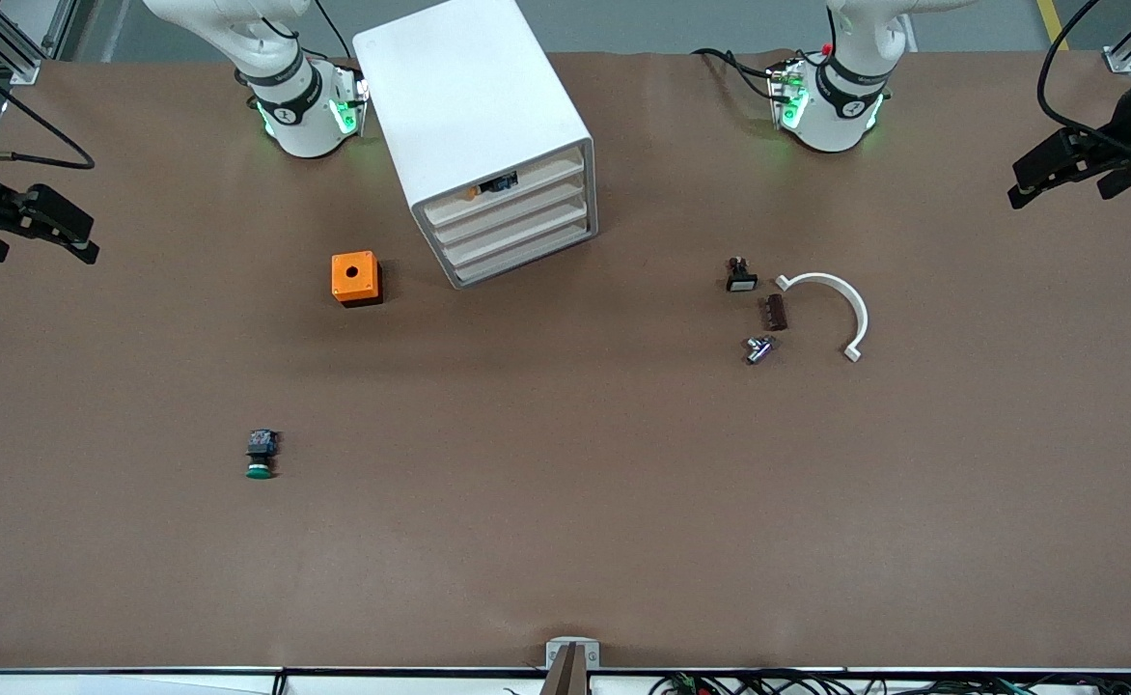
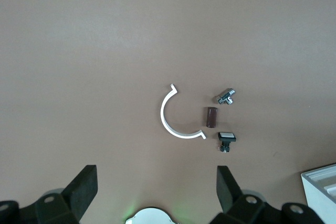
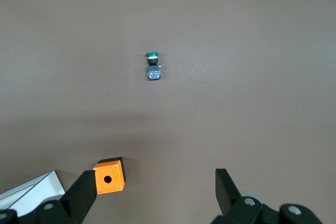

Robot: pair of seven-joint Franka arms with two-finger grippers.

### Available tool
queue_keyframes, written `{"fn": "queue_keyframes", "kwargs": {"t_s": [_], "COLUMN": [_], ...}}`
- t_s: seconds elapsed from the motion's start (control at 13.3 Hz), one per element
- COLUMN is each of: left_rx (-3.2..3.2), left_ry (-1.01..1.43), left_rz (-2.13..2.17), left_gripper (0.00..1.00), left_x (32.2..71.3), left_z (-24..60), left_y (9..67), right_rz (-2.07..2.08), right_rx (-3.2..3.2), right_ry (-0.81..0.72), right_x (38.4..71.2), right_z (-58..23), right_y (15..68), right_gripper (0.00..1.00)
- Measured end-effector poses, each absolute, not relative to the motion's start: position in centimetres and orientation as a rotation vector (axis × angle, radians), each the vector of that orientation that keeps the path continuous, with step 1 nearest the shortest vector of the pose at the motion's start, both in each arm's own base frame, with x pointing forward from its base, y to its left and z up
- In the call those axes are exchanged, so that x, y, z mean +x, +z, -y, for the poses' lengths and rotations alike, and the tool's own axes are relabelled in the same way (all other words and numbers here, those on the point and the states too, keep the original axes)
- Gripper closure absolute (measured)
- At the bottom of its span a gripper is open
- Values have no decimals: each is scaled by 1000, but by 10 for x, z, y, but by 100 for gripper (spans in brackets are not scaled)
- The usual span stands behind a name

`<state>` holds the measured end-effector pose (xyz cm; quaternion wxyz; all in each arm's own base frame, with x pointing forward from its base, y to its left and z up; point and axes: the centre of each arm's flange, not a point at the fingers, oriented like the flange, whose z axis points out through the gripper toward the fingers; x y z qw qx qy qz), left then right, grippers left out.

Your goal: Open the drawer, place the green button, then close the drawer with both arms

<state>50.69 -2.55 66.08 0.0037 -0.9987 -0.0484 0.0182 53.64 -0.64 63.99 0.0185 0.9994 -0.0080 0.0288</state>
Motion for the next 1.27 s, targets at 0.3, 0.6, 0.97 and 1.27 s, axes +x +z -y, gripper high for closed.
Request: {"fn": "queue_keyframes", "kwargs": {"t_s": [0.3,0.6,0.97,1.27], "left_rx": [-3130,-3131,-3123,-3155], "left_ry": [58,105,323,494], "left_rz": [151,150,131,187], "left_gripper": [0,0,0,0], "left_x": [507,520,562,592], "left_z": [26,25,29,51], "left_y": [660,645,566,493], "right_rz": [21,20,20,-27], "right_rx": [3103,3103,3103,3105], "right_ry": [89,89,83,40], "right_x": [536,536,537,544], "right_z": [5,5,5,-12], "right_y": [640,640,639,624], "right_gripper": [0,0,0,0]}}
